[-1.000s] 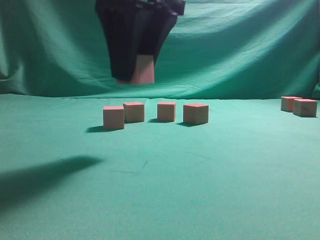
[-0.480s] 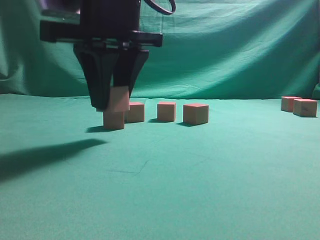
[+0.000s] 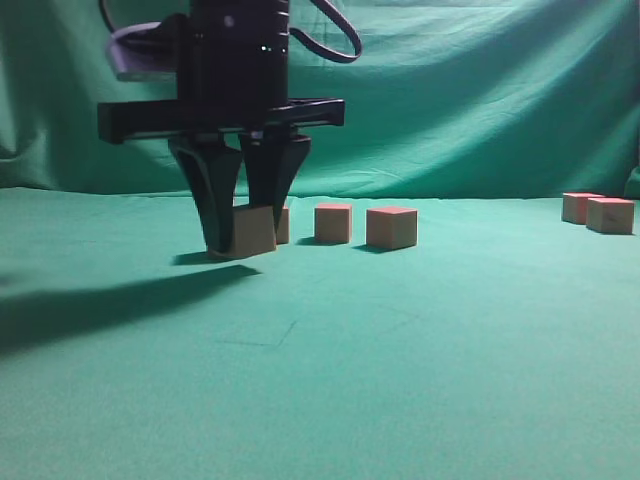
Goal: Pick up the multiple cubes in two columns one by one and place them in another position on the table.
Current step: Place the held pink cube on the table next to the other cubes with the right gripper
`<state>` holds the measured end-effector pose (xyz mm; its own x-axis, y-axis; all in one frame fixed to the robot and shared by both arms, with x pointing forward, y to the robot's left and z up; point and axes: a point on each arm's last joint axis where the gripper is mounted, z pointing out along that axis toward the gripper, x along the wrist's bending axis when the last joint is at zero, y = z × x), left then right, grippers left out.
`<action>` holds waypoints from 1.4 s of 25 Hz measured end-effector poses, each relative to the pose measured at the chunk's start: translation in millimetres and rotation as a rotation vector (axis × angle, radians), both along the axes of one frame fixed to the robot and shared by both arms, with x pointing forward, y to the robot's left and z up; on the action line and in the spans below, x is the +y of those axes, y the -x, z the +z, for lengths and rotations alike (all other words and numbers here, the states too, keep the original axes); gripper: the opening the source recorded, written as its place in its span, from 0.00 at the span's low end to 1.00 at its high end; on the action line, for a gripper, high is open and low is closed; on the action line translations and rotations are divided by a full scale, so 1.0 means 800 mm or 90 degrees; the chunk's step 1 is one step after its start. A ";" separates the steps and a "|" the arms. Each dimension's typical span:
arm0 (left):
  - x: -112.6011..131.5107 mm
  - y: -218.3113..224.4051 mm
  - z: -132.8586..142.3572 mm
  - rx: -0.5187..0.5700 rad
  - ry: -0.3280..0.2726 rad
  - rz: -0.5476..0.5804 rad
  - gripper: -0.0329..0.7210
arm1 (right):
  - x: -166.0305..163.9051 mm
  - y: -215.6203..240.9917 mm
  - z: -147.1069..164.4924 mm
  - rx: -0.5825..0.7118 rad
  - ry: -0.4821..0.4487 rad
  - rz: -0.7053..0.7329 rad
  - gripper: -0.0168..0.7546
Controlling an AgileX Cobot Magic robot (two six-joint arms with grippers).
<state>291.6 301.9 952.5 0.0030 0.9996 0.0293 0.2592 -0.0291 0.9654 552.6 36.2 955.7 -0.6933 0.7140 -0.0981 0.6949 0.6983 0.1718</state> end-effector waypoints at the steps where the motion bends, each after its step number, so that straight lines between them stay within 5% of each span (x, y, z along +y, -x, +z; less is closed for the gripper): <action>1: 0.000 0.000 0.000 0.000 0.000 0.000 0.04 | -0.001 -0.001 -0.001 -0.005 0.003 -0.007 0.37; 35: 0.000 0.000 0.000 0.000 0.000 0.000 0.04 | -0.002 -0.010 -0.013 -0.032 -0.002 -0.120 0.37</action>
